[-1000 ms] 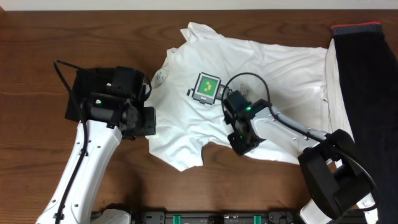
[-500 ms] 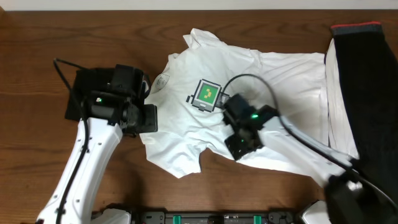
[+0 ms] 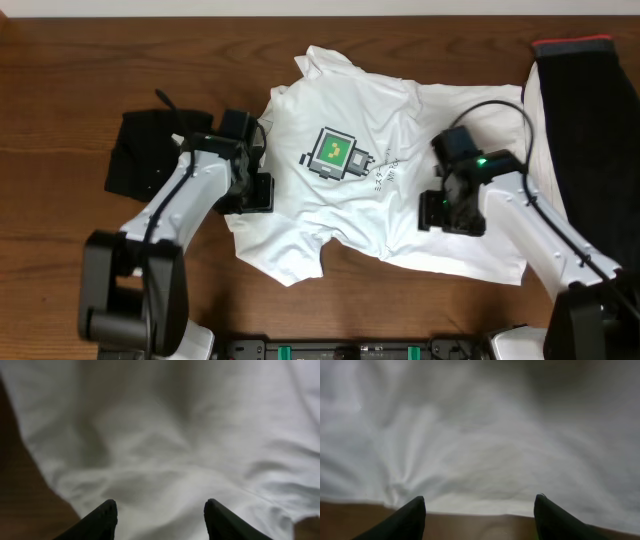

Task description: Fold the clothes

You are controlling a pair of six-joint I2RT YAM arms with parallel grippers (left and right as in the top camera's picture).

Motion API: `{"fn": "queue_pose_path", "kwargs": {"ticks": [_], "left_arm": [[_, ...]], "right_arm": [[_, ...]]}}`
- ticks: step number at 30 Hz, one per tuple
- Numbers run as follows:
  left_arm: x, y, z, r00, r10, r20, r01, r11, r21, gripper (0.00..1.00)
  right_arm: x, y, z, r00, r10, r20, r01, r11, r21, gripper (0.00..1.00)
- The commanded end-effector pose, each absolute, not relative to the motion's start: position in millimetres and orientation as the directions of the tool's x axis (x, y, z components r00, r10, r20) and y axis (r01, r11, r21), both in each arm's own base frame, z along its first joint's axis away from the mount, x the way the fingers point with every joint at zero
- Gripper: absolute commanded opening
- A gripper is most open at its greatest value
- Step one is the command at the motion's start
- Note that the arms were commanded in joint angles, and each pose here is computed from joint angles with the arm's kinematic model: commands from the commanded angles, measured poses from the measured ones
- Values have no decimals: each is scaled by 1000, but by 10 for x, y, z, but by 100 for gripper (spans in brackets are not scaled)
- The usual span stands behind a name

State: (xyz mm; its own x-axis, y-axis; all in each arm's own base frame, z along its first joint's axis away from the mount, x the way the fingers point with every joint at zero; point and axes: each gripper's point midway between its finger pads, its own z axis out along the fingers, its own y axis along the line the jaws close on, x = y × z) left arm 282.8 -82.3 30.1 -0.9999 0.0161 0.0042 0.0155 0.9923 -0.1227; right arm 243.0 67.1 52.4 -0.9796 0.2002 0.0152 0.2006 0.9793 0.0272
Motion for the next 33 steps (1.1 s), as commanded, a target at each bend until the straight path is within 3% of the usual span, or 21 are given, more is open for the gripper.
{"fn": "queue_pose_path", "kwargs": {"ticks": [1, 4, 8, 17, 27, 33], "left_arm": [[2791, -762, 106, -997, 42, 58, 38, 996, -81, 57], [2736, -748, -49, -993, 40, 112, 32, 997, -71, 56], [2709, -743, -140, -990, 39, 139, 30, 997, -67, 52], [2717, -745, -142, -990, 39, 136, 30, 997, -67, 53], [2716, -745, -140, -990, 39, 136, 30, 997, -67, 53], [2715, -745, -141, -990, 39, 137, 30, 997, -67, 53]], "right_arm": [[2541, 319, 478, -915, 402, -34, 403, 915, -38, 65], [2666, 13, 477, -870, 484, -95, 490, 870, -56, 62], [2791, -342, 490, -806, 573, -150, 584, 811, -35, 68], [3209, -562, 364, -847, 493, -200, 468, 869, 161, 65], [3355, -748, -9, -842, 508, -183, 474, 858, 200, 62], [3372, -757, -23, -838, 513, -184, 476, 854, 211, 55]]}}
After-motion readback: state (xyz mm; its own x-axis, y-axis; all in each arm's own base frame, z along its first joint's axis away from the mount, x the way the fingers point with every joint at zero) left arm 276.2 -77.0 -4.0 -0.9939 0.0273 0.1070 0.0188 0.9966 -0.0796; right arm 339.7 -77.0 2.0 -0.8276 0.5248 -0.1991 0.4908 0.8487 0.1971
